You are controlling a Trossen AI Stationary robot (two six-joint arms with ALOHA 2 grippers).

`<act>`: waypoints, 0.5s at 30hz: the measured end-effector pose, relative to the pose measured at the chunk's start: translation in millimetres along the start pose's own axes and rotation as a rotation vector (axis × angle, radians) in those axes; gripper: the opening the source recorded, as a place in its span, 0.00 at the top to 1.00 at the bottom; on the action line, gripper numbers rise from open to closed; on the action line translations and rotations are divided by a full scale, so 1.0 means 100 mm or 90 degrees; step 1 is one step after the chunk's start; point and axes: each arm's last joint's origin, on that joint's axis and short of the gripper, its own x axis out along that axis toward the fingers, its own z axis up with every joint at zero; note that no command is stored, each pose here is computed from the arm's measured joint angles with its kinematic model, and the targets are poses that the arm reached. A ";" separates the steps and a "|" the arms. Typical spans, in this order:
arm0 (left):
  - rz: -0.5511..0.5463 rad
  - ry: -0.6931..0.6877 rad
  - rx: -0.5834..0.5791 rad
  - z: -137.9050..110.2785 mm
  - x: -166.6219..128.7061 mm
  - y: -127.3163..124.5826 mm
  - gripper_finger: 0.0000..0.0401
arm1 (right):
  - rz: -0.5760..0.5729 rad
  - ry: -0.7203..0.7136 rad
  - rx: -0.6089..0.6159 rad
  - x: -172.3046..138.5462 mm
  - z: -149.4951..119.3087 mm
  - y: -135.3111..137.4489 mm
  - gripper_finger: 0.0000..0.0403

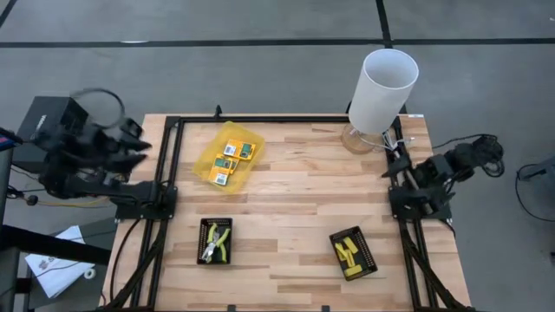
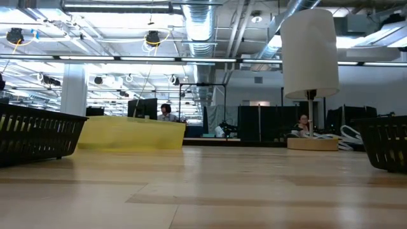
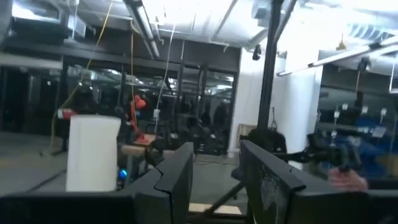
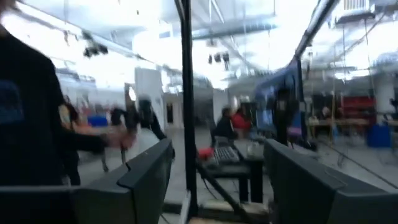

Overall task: Pick & Place School Supplies
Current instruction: Return to Home Position

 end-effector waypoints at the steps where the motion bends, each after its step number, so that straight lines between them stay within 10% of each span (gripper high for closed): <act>1: 0.000 -0.002 -0.014 -0.14 -0.01 0.02 0.68 | 0.010 -0.018 0.003 -0.09 -0.02 -0.02 0.39; 10: 0.006 -0.019 -0.111 -1.56 0.11 0.21 0.68 | -0.011 -0.150 0.048 -0.49 -0.99 -0.11 0.39; 15: 0.042 0.007 -0.173 -2.17 0.17 0.30 0.68 | -0.091 -0.064 0.092 -0.46 -1.29 -0.17 0.39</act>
